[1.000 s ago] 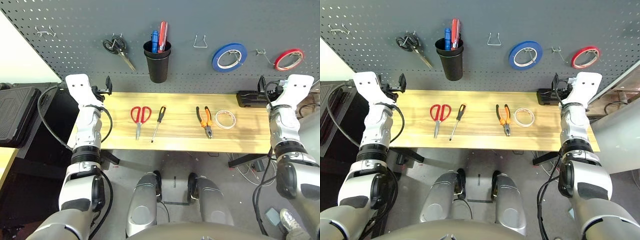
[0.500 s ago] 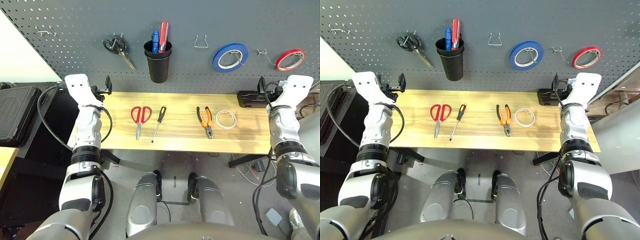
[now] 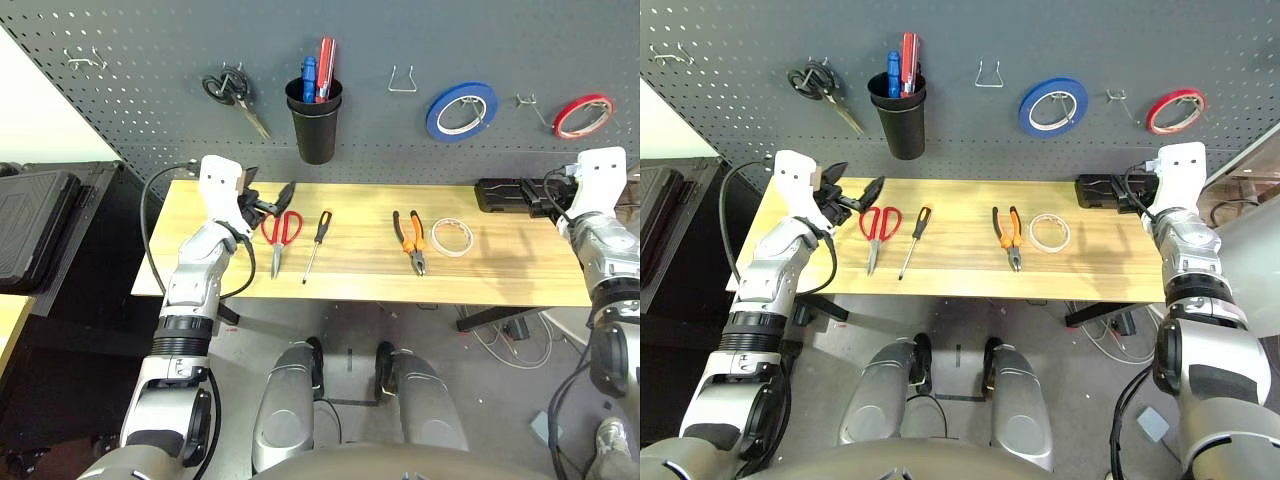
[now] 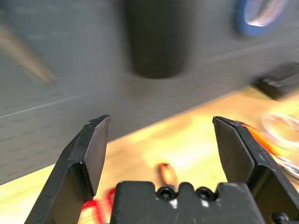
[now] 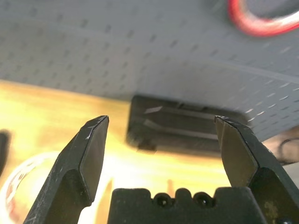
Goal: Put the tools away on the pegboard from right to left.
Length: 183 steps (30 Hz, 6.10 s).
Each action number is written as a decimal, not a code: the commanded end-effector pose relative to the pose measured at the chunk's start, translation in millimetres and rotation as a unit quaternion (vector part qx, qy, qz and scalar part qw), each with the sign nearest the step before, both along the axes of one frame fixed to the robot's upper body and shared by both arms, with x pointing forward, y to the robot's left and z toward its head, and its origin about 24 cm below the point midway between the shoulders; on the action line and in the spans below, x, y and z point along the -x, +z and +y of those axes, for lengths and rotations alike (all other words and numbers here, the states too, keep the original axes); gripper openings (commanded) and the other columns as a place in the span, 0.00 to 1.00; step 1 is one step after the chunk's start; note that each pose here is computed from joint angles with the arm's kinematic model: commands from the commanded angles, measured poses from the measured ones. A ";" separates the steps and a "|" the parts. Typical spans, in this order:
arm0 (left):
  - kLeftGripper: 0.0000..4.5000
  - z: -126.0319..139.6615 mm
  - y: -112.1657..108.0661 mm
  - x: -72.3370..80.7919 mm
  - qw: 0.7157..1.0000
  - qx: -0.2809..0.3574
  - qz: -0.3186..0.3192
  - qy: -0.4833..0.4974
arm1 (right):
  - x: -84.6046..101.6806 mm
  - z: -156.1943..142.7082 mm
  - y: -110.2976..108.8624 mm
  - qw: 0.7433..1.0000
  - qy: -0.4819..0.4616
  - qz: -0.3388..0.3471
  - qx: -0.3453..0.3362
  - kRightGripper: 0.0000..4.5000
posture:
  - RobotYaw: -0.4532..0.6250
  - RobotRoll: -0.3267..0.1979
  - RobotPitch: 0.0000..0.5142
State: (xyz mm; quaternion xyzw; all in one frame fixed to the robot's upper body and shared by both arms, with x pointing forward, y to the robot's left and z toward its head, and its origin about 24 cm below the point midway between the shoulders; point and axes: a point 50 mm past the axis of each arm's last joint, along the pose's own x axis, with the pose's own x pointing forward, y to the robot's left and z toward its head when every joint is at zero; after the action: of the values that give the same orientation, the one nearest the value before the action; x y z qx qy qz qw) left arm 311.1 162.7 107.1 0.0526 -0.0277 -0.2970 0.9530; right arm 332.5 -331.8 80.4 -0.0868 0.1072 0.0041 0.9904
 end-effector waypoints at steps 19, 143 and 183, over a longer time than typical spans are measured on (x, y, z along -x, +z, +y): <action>1.00 -44.3 -32.6 50.0 0.976 -0.074 0.013 -0.206 | 10.3 4.9 -9.5 0.969 0.189 0.135 0.086 1.00 | 0.55 0.62 0.50; 1.00 -68.8 53.4 48.4 0.947 -0.006 -0.131 -0.293 | 42.0 10.8 34.5 0.914 0.073 -0.274 0.292 0.01 | 0.53 0.62 0.39; 1.00 -69.7 48.3 42.0 0.958 -0.041 -0.118 -0.257 | -26.7 37.9 59.2 0.947 0.063 -0.200 0.242 0.81 | 0.58 0.62 0.44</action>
State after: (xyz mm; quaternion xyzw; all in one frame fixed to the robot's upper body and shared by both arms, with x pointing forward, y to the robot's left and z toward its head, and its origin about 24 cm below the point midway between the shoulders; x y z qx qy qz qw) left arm 270.3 94.3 162.7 0.1122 -0.1545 -0.5228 0.8308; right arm 366.0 -289.0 142.3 -0.3408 -0.0850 0.0246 0.9360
